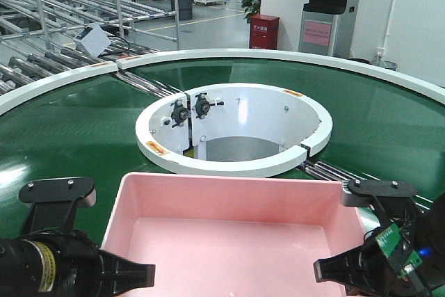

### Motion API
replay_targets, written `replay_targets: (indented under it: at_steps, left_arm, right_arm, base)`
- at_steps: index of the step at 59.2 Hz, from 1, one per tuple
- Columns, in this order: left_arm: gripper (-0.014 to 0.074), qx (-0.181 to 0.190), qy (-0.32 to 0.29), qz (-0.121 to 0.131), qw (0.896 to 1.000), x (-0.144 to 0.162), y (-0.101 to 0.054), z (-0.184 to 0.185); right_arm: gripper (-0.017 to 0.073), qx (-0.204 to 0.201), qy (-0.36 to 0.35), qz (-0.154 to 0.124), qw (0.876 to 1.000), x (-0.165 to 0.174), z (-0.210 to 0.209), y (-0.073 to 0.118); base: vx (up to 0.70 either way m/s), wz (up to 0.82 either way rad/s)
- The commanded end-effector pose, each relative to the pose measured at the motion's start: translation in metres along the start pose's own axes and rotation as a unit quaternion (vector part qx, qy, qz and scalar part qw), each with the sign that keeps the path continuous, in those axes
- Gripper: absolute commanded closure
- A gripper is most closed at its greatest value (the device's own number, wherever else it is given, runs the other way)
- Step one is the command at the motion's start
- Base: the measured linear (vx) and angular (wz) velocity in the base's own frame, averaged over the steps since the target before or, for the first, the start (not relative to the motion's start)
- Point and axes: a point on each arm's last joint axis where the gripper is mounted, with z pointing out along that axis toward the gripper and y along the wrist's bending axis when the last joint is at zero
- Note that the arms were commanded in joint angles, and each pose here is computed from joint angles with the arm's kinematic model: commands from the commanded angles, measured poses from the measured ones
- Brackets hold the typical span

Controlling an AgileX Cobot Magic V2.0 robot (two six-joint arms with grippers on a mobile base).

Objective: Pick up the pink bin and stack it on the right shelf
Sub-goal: 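Close both grippers on the bin walls and lift it toward the robot, then hold the bin with both grippers while turning away from the conveyor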

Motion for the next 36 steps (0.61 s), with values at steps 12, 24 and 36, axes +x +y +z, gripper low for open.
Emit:
replay_targets:
  at_steps: [12,24,36]
  left_arm:
    - [0.0447,0.038,-0.067,0.006,0.997,-0.0160,-0.0051,-0.0215]
    - [0.0447,0.038,-0.067,0.006,0.997,-0.0160,-0.0051,-0.0215]
    - [0.0447,0.038,-0.067,0.006,0.997,-0.0160,-0.0051,-0.0215]
  right_arm:
    - [0.0568,0.023,-0.053,-0.026,0.998,-0.0107,-0.0156,-0.0075]
    - [0.0568,0.023,-0.053,-0.026,0.998,-0.0107,-0.0156,-0.0075]
    - [0.0568,0.023,-0.053,-0.026,0.998,-0.0107,-0.0156,-0.0075]
  base:
    - [0.00,0.00]
    - [0.00,0.00]
    - [0.00,0.00]
